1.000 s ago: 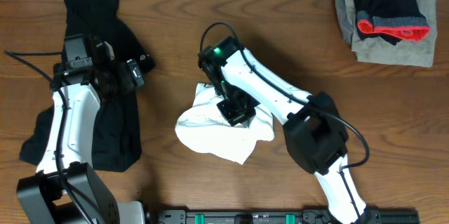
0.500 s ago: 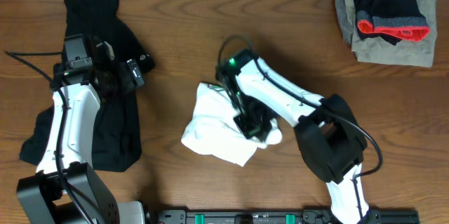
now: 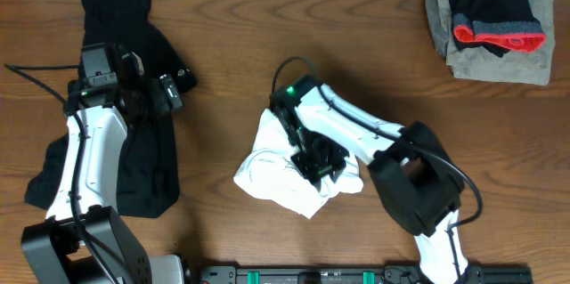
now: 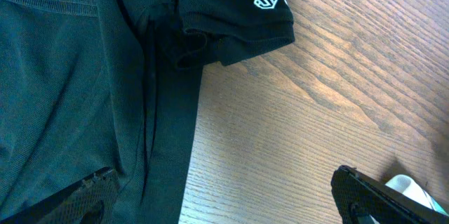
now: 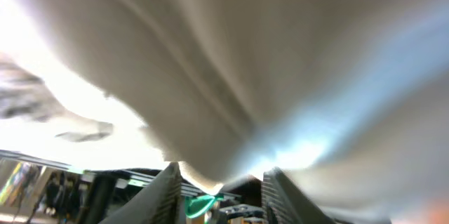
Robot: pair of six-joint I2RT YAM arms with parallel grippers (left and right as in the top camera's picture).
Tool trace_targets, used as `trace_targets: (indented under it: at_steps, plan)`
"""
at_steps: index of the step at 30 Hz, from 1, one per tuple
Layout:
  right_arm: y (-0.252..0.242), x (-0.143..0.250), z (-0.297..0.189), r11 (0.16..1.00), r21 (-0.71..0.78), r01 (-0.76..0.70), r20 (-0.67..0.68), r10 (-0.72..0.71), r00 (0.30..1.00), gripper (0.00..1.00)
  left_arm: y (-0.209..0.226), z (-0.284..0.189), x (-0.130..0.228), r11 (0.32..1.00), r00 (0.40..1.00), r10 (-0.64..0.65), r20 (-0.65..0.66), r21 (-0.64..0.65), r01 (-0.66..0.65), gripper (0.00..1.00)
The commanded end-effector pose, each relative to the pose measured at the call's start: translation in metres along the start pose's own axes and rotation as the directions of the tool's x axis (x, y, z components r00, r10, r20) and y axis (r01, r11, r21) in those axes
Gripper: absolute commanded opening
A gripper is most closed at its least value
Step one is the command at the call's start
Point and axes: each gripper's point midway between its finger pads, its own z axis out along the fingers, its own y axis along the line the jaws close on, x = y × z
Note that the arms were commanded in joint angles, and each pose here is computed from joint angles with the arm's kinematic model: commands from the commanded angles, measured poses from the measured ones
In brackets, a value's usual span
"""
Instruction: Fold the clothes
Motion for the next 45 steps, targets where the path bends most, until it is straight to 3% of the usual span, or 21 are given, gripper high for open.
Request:
trace_targets:
  at_steps: [1, 3, 5, 6, 10, 17, 23, 30, 39, 45]
  plan:
    - [0.0, -0.009, -0.054, 0.998, -0.057, 0.017, 0.188, -0.006, 0.982, 0.45, 0.003, 0.0, -0.002, 1.0, 1.0, 0.002, 0.006, -0.01, -0.002, 0.98]
    - [-0.001, -0.013, -0.075, 0.997, -0.07, 0.04, 0.267, -0.02, 0.963, 0.59, 0.003, 0.0, -0.002, 1.0, 1.0, 0.003, 0.006, -0.01, -0.003, 0.98]
    - [-0.004, -0.021, -0.091, 0.996, -0.075, 0.056, 0.353, -0.026, 0.935, 0.61, 0.003, 0.0, -0.002, 1.0, 1.0, 0.003, 0.007, -0.01, -0.003, 0.98]
    - [-0.007, -0.027, -0.097, 0.996, -0.068, 0.06, 0.393, -0.028, 0.919, 0.54, 0.003, 0.0, -0.003, 1.0, 1.0, 0.004, 0.01, -0.009, -0.003, 0.98]
    - [-0.009, -0.052, -0.099, 0.994, -0.054, 0.095, 0.465, -0.059, 0.883, 0.01, 0.002, 0.001, -0.005, 1.0, 1.0, 0.004, 0.017, -0.008, -0.004, 0.98]
    - [-0.007, -0.062, -0.059, 0.977, -0.024, 0.21, 0.359, -0.187, 0.914, 0.01, 0.004, 0.008, -0.002, 1.0, 1.0, 0.001, -0.003, -0.012, -0.001, 0.98]
    - [0.003, -0.055, -0.038, 0.922, -0.035, 0.386, 0.316, -0.356, 0.879, 0.01, 0.005, 0.01, -0.002, 1.0, 1.0, 0.001, -0.006, -0.013, -0.001, 0.98]
    - [0.001, -0.059, -0.018, 0.898, -0.015, 0.439, 0.314, -0.413, 0.855, 0.01, 0.004, 0.01, -0.005, 1.0, 1.0, 0.002, 0.004, -0.011, -0.002, 0.98]
    - [-0.064, -0.092, 0.011, 0.983, 0.0, 0.184, 0.323, -0.174, 0.93, 0.01, 0.005, 0.01, -0.005, 1.0, 1.0, 0.003, 0.007, -0.018, -0.003, 0.98]
    - [-0.116, -0.135, -0.01, 0.997, -0.035, 0.067, 0.501, -0.041, 0.864, 0.01, 0.005, 0.01, -0.008, 1.0, 1.0, 0.005, 0.019, -0.015, -0.005, 0.98]
